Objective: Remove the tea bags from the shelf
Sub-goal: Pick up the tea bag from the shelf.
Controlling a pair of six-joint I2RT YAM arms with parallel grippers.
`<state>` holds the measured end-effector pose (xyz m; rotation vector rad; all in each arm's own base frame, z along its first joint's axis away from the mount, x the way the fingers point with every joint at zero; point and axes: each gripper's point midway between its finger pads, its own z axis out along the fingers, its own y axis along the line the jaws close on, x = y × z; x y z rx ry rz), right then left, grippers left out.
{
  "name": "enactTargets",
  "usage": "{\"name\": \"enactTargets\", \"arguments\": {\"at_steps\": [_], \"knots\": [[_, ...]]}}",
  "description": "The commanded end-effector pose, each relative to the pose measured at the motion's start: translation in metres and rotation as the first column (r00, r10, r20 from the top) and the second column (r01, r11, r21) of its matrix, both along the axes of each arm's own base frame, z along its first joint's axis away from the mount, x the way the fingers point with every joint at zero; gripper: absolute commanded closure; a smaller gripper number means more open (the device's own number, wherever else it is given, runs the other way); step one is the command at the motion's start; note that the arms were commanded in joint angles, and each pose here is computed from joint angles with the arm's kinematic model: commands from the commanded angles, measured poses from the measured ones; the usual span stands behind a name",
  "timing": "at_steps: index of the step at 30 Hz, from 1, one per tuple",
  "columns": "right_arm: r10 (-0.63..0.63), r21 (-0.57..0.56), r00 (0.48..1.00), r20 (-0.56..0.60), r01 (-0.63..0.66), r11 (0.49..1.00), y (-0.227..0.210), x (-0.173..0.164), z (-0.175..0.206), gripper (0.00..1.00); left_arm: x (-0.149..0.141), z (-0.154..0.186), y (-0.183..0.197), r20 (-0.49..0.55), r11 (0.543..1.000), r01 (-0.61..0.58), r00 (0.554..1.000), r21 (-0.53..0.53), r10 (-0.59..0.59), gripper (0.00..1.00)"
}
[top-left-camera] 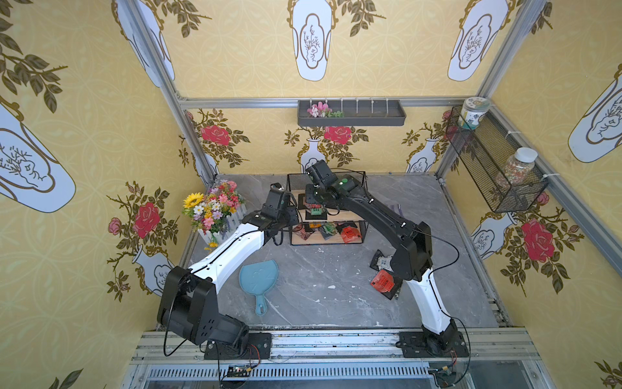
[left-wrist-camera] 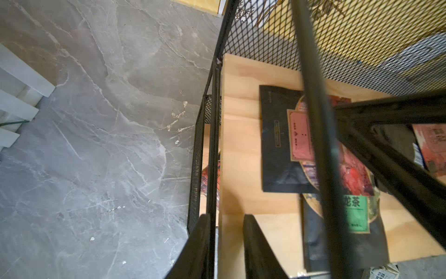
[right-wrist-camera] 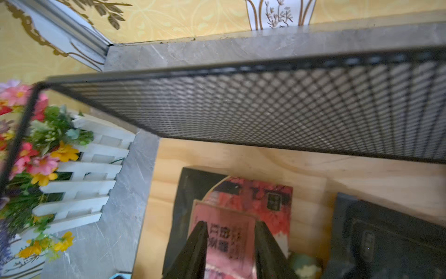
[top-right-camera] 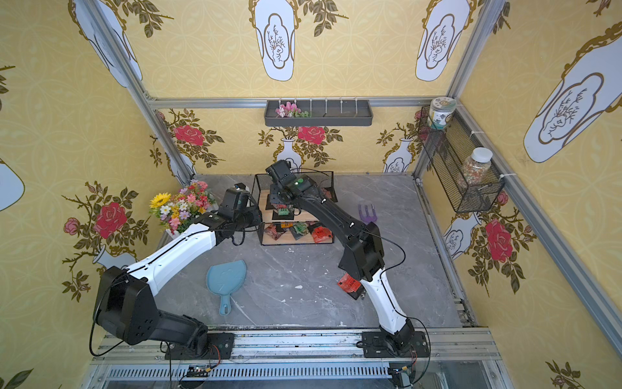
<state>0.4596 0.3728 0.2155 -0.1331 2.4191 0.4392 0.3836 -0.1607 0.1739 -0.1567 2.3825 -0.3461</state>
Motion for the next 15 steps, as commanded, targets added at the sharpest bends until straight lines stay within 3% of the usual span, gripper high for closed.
{"name": "enactTargets", "arguments": {"at_steps": [1,5,15], "knots": [[0.055,-0.001,0.99,0.127,-0.056,0.998,0.009,0.006,0.032,0.58,-0.008,-0.009,-0.001,-0.047,1.0,0.023,0.999,0.007,-0.023,0.71],[0.111,-0.018,0.985,0.135,-0.109,0.994,0.019,0.0,0.035,0.52,-0.008,-0.01,-0.002,-0.051,1.0,0.021,0.998,0.004,-0.021,0.71],[0.203,-0.171,0.978,0.038,-0.194,0.966,0.016,-0.014,-0.01,0.34,-0.009,-0.01,-0.003,-0.052,1.0,0.018,0.998,-0.004,-0.018,0.71]]}}
